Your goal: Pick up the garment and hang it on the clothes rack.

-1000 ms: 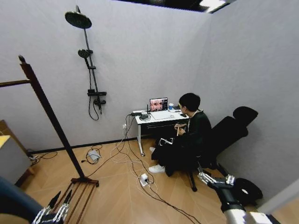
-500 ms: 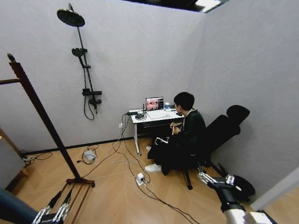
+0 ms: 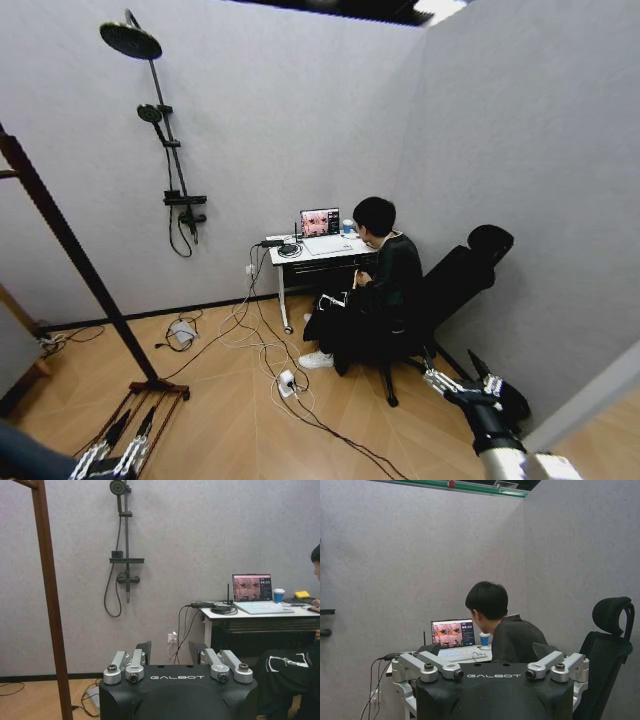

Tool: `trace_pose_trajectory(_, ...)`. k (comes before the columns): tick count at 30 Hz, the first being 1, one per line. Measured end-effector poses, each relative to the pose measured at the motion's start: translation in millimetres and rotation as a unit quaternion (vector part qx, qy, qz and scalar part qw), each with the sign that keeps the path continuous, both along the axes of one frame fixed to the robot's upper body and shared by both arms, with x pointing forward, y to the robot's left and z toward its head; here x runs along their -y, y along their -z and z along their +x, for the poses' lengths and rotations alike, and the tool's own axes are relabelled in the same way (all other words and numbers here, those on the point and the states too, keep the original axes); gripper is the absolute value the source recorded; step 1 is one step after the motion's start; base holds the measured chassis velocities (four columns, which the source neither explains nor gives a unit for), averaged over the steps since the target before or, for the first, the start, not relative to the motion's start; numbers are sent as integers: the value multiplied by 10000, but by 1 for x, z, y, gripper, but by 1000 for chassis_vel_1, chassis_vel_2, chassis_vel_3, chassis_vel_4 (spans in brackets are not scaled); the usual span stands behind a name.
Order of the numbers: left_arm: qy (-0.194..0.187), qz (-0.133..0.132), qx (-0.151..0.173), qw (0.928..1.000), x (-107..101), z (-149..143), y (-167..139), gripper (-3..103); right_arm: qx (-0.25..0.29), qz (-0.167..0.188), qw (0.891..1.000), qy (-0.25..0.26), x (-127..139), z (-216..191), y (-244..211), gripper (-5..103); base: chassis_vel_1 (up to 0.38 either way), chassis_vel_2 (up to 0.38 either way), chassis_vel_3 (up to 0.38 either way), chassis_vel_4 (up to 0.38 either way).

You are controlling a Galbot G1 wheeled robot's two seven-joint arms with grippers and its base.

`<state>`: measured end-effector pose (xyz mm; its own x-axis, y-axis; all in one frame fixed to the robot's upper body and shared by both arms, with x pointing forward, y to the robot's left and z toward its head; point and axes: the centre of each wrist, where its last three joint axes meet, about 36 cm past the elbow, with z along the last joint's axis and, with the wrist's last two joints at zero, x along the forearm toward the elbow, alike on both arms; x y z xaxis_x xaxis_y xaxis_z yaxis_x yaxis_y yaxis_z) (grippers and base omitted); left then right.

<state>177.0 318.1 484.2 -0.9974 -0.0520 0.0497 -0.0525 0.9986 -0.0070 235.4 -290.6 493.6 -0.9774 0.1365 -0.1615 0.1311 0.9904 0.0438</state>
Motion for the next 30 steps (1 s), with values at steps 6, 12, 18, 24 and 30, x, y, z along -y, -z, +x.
trace_pose_trajectory(6, -5, 1, 0, 10000, 0, 0, 0, 46, 0, 2, 10000, -2, 0, 0, 0, 100, 80, 87, 2, 11)
trace_pose_trajectory(12, -5, 1, 0, 10000, 0, 0, 0, 46, 0, 1, 10000, -2, 0, 0, 0, 100, 0, 0, 0, 0)
trace_pose_trajectory(18, -5, 1, 0, 10000, 0, 0, 0, 46, 0, 1, 10000, -2, 0, 0, 0, 100, 0, 0, 0, 0)
trace_pose_trajectory(24, -5, 1, 0, 10000, 0, 0, 0, 46, 0, 1, 10000, -2, 0, 0, 0, 100, 7, -4, -8, 10)
trace_pose_trajectory(30, -6, 1, 0, 10000, 0, 0, 0, 46, 0, 1, 10000, -2, 0, 0, 0, 100, 84, -86, -92, 96)
